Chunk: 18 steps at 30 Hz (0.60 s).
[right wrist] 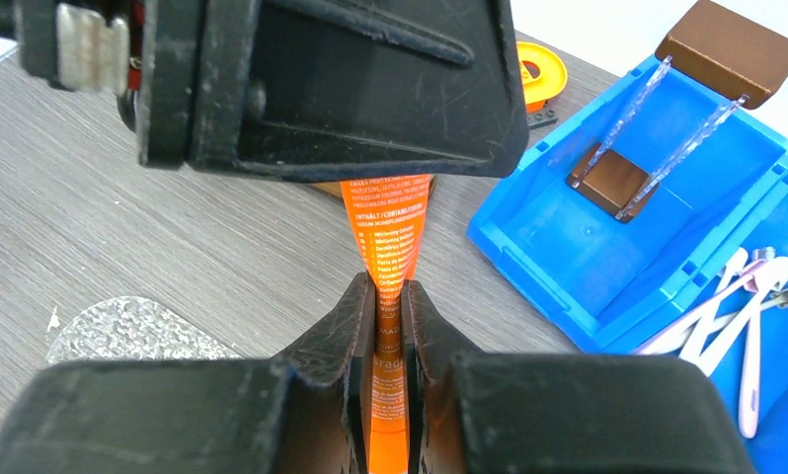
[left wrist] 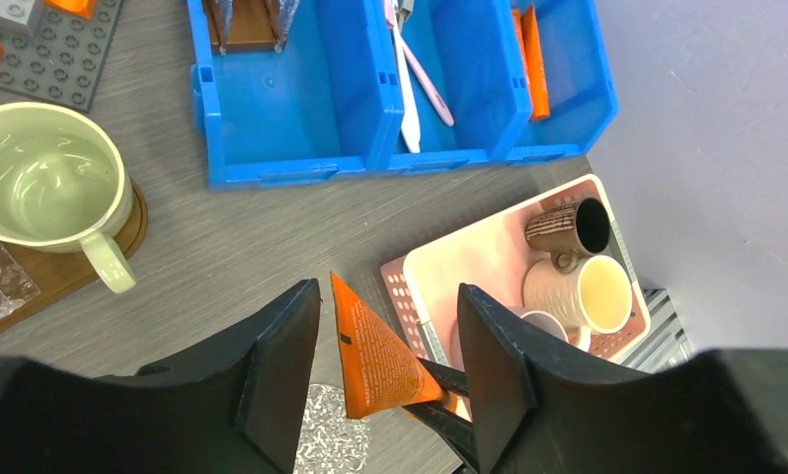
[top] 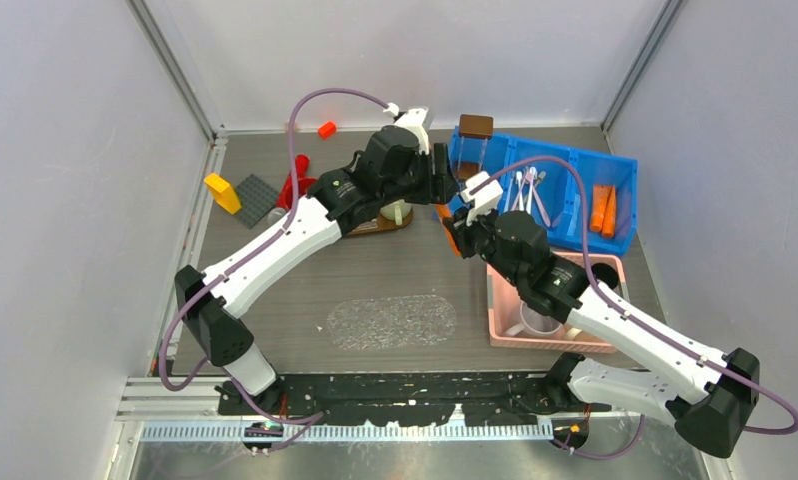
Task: Prepare toiletry sets of a toothbrush and toothpaste on the tray
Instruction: Pick up the toothpaste from the storage box.
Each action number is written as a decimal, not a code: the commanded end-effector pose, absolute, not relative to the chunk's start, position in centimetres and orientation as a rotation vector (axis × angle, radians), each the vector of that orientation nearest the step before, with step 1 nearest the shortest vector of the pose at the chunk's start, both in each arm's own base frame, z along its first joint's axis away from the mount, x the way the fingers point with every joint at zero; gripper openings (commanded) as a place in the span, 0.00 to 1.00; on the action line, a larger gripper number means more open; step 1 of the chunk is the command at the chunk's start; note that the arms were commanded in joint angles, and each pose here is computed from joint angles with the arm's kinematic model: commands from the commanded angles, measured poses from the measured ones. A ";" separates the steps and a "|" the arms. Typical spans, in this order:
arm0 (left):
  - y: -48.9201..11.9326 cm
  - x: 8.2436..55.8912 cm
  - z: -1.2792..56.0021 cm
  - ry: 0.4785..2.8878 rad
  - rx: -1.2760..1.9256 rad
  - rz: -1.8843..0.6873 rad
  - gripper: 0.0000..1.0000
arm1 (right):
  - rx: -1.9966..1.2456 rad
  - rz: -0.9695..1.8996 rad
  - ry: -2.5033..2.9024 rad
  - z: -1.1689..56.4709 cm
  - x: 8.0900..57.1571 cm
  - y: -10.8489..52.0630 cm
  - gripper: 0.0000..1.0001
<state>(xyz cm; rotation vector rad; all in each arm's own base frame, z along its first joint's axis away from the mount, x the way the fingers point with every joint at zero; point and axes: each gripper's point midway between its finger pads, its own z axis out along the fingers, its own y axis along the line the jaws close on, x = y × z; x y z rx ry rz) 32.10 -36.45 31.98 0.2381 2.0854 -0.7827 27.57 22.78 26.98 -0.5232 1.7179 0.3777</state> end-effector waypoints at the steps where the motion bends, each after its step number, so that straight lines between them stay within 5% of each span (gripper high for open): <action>1: -36.5 32.1 33.4 2.071 0.203 -0.810 0.54 | -0.478 0.357 1.615 29.9 28.0 22.5 0.13; 11: -36.5 32.1 31.7 2.109 0.193 -0.796 0.50 | -0.464 0.344 1.585 30.5 28.2 22.4 0.13; 18: -36.9 32.2 32.1 2.082 0.185 -0.830 0.16 | -0.470 0.324 1.598 29.7 28.4 22.4 0.14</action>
